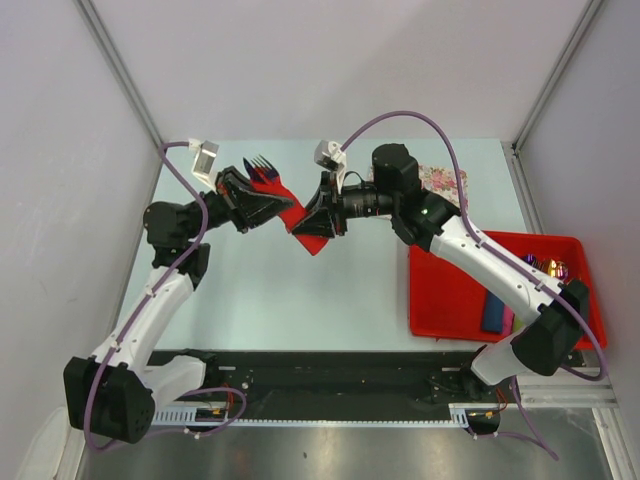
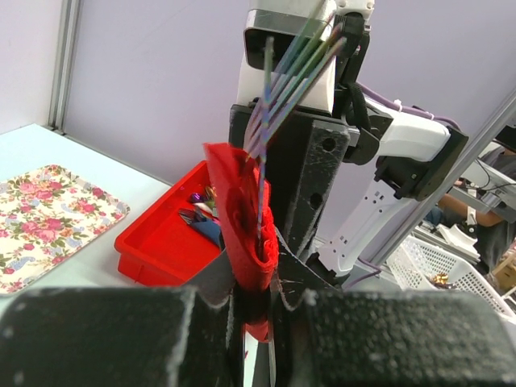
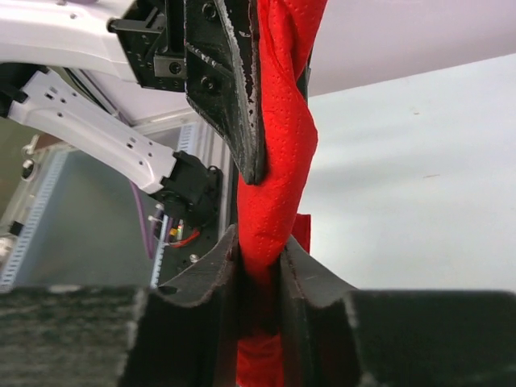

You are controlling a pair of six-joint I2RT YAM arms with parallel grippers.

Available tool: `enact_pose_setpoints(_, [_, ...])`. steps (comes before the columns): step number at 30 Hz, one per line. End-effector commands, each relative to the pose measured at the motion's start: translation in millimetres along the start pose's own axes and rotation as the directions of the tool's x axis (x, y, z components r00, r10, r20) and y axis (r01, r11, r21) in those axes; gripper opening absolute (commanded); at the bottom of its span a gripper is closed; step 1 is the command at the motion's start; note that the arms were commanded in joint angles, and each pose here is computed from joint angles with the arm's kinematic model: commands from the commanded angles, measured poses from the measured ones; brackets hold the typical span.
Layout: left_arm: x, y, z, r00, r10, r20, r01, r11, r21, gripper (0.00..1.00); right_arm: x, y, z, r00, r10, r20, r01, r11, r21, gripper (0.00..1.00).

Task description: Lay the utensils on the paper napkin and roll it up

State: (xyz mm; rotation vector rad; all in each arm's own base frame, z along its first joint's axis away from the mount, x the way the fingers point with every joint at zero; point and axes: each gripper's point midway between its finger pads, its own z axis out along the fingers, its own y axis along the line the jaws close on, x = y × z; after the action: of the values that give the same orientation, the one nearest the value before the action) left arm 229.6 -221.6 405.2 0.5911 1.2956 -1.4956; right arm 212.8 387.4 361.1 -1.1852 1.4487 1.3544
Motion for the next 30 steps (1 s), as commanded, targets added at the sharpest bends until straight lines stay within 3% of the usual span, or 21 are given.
enact_pose_setpoints(1, [-36,-26,9,0.989,0.123,0.087,-0.128,0.990,0.053,0.00,5,13,6,1.000,0.009,-0.011,-0.010,0.998,-0.061,0.16])
enact_pose_setpoints(3, [-34,-23,8,0.989,0.123,0.081,-0.126,0.991,0.043,0.00,2,12,7,1.000,0.007,-0.002,-0.007,0.999,-0.053,0.00])
enact_pose_setpoints(5, [-29,-20,6,0.992,0.103,0.069,-0.105,0.994,0.021,0.07,-8,5,5,1.000,-0.004,0.024,0.005,1.000,-0.021,0.00])
enact_pose_setpoints(6, [-27,-17,5,0.992,0.109,0.065,-0.109,0.994,0.005,0.14,-12,3,4,0.999,0.007,0.035,-0.007,1.000,-0.011,0.00])
enact_pose_setpoints(7, [-23,-14,3,0.994,0.097,0.057,-0.096,0.995,-0.012,0.33,-19,0,2,0.998,0.004,0.055,-0.004,1.000,-0.002,0.00])
enact_pose_setpoints(10, [-9,-4,-5,0.997,0.074,0.032,-0.071,0.994,-0.078,0.58,-36,-8,-3,0.995,0.010,0.096,-0.012,1.000,0.019,0.00])
enact_pose_setpoints(15, [2,8,-11,0.999,0.050,0.022,-0.047,0.990,-0.130,0.79,-52,-1,-7,0.991,-0.003,0.136,0.003,1.000,-0.005,0.00])
enact_pose_setpoints(24, [-2,15,-7,0.996,-0.038,0.075,0.047,0.991,-0.126,0.80,-59,12,-10,0.985,-0.024,0.171,0.031,0.999,-0.040,0.00])
enact_pose_setpoints(30, [4,17,-6,0.992,-0.098,0.074,0.106,0.989,-0.105,0.75,-60,14,-10,0.983,-0.026,0.183,0.035,0.998,-0.043,0.00])
